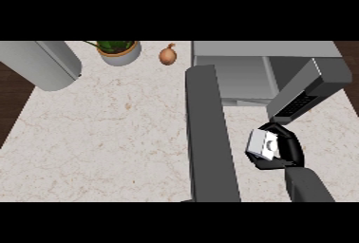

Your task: Pick up the milk, place it into the microwave and close the microwave

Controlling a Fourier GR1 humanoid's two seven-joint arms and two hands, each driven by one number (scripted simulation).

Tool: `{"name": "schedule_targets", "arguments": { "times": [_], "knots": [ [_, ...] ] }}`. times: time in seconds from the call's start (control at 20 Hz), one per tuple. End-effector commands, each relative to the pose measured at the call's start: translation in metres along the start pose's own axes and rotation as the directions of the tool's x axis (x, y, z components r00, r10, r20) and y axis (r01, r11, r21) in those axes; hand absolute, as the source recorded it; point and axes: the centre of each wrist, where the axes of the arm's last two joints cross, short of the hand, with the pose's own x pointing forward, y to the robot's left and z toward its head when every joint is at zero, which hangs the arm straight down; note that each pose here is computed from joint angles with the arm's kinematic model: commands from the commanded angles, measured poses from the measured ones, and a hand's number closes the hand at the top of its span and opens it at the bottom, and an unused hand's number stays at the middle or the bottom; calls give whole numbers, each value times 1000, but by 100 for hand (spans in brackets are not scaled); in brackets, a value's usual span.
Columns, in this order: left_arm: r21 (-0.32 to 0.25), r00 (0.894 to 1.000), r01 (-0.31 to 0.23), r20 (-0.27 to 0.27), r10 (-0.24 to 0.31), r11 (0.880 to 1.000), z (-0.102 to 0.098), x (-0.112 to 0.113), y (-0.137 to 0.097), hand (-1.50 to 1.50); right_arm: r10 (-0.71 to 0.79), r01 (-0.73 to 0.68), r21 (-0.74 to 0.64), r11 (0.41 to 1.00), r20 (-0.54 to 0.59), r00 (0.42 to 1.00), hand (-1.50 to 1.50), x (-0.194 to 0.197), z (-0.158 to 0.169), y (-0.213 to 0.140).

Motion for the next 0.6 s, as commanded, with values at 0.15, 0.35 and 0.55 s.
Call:
{"name": "schedule_targets", "arguments": {
  "times": [0.15, 0.35, 0.55],
  "knots": [
    [27, 1000, 13, -11, -13, 1000, -4, -3, 6, -150, -25, 18, 58, 998, 123, 992, 150, 21, -22, 48],
    [25, 1000, 32, -1, -32, 999, 0, -2, -8, -150, -17, 14, 41, 999, 93, 995, 150, 59, -48, 32],
    [15, 1000, -3, -18, 3, 1000, 6, 1, 1, -150, 22, -24, 18, 1000, 100, 995, 150, 57, -70, 48]
  ]
}}
